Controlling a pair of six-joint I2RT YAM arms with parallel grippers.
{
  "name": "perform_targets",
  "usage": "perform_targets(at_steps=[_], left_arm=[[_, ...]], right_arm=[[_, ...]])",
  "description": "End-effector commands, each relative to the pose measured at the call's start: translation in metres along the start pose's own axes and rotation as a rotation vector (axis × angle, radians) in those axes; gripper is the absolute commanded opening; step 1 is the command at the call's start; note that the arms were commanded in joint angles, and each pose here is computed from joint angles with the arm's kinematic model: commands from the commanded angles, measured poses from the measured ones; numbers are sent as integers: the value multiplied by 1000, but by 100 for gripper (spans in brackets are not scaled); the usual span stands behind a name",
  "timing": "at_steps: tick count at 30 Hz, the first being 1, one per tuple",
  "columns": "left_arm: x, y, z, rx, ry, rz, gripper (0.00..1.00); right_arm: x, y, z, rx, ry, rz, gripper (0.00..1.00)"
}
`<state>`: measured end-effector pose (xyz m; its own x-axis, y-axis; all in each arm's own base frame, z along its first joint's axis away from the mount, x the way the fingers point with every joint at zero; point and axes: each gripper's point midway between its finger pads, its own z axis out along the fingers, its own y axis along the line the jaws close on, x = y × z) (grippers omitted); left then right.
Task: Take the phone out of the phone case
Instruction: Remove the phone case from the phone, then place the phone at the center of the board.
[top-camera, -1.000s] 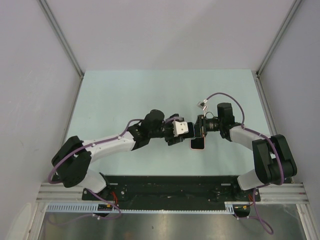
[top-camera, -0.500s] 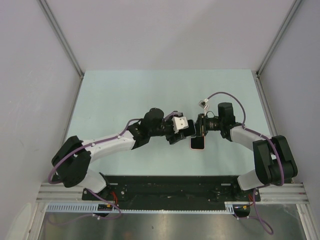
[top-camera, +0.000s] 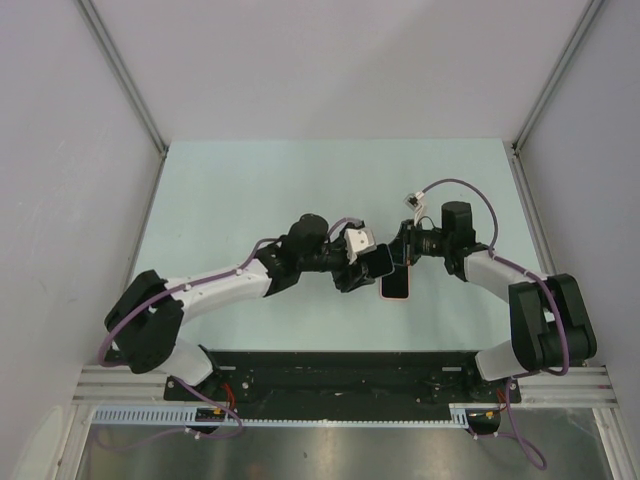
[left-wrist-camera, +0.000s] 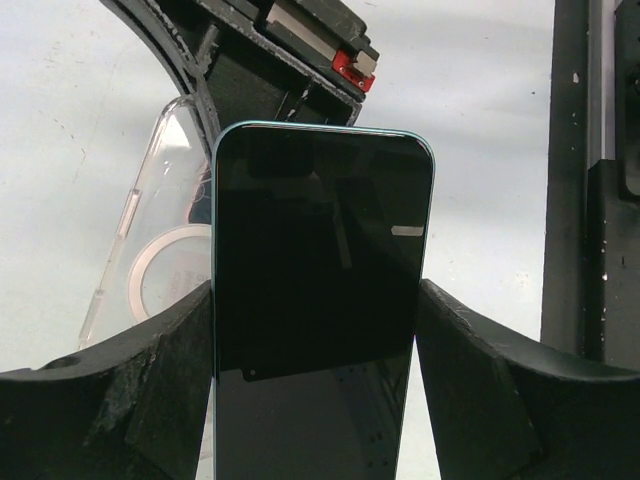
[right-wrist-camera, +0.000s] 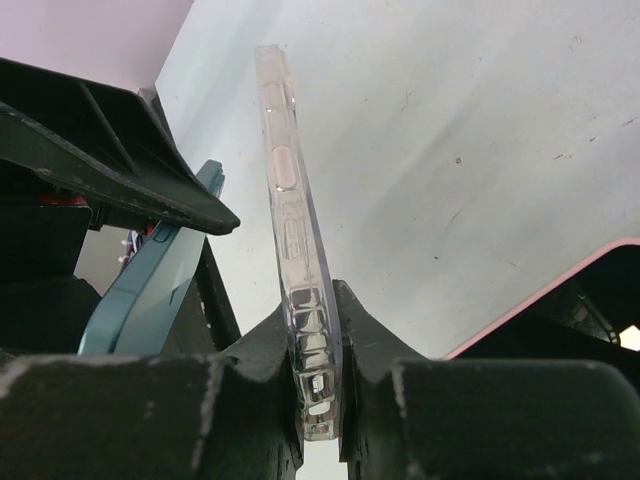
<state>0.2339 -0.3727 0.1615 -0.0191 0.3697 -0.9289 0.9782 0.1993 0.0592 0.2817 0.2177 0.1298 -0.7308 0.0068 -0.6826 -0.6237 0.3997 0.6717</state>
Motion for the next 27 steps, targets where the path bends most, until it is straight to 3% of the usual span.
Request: perform_targets(at_steps=[1, 15, 27], left_arm=[[-43, 13, -5, -25, -112, -28, 22], [-27, 117, -38, -431, -81, -128, 18], [36, 241, -96, -785, 21, -330, 15]], right_arm=[[-30, 10, -4, -2, -68, -105, 0], [-51, -21, -20, 164, -158, -113, 0], [-59, -25, -30, 199, -194, -142, 0]])
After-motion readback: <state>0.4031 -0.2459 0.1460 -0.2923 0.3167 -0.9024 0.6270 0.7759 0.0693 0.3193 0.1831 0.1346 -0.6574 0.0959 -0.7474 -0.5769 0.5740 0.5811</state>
